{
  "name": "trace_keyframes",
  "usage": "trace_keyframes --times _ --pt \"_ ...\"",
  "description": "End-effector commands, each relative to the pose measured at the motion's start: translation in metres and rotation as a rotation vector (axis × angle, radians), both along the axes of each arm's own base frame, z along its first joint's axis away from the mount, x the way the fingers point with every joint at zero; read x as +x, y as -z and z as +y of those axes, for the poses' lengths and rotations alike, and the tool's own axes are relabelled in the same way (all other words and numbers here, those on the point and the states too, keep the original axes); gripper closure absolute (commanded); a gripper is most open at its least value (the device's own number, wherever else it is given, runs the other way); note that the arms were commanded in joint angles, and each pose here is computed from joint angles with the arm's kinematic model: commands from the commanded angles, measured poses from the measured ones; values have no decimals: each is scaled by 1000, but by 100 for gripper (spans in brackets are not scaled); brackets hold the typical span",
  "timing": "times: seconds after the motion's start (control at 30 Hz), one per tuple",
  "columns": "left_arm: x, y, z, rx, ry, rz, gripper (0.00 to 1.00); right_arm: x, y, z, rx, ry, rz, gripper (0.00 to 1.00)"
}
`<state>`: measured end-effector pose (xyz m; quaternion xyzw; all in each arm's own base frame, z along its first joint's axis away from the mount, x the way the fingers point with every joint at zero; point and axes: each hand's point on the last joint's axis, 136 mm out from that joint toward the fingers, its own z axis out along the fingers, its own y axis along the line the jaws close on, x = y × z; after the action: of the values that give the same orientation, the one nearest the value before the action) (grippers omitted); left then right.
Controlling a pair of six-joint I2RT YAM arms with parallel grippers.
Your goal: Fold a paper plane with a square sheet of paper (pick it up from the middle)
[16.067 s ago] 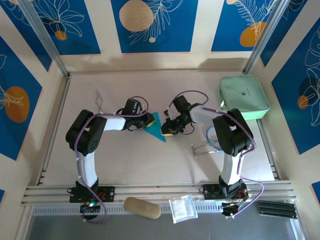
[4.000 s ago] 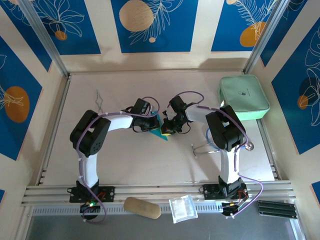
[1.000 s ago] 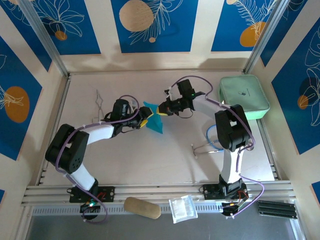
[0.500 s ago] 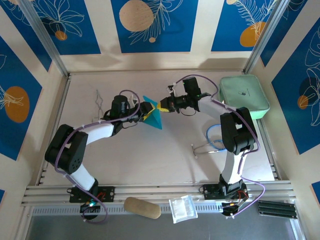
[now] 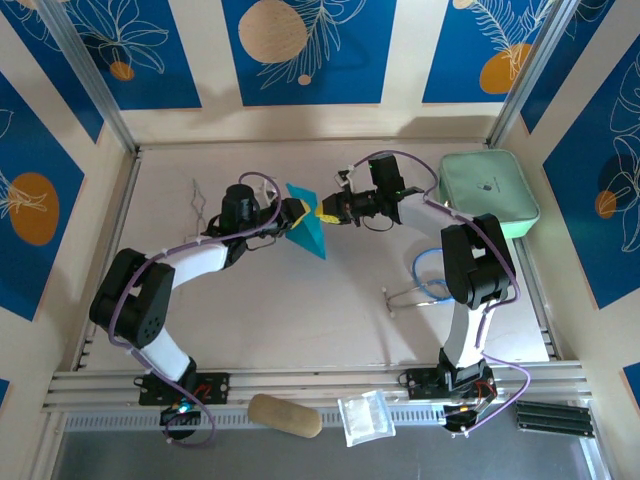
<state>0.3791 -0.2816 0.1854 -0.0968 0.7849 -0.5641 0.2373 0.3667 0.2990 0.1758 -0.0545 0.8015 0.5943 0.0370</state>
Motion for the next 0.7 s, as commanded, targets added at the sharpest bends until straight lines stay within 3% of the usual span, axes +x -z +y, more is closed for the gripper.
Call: trace_keyframes --times 0.0,0.2,0.43,0.57,0.67 --pt "3 -27 1 -12 11 -78 83 -6 -6 -2 21 -17 15 88" --pt "5 -29 2 13 8 -85 93 -3 -9 -7 -8 12 -5 74" --pt "3 -17 14 153 -4 -68 94 13 0 -46 -280 195 -157 60" --pt "-2 9 37 422 -15 -14 95 18 6 -76 -454 286 -228 56" --pt "-6 28 65 738 -25 20 94 20 7 -93 -520 334 -260 52"
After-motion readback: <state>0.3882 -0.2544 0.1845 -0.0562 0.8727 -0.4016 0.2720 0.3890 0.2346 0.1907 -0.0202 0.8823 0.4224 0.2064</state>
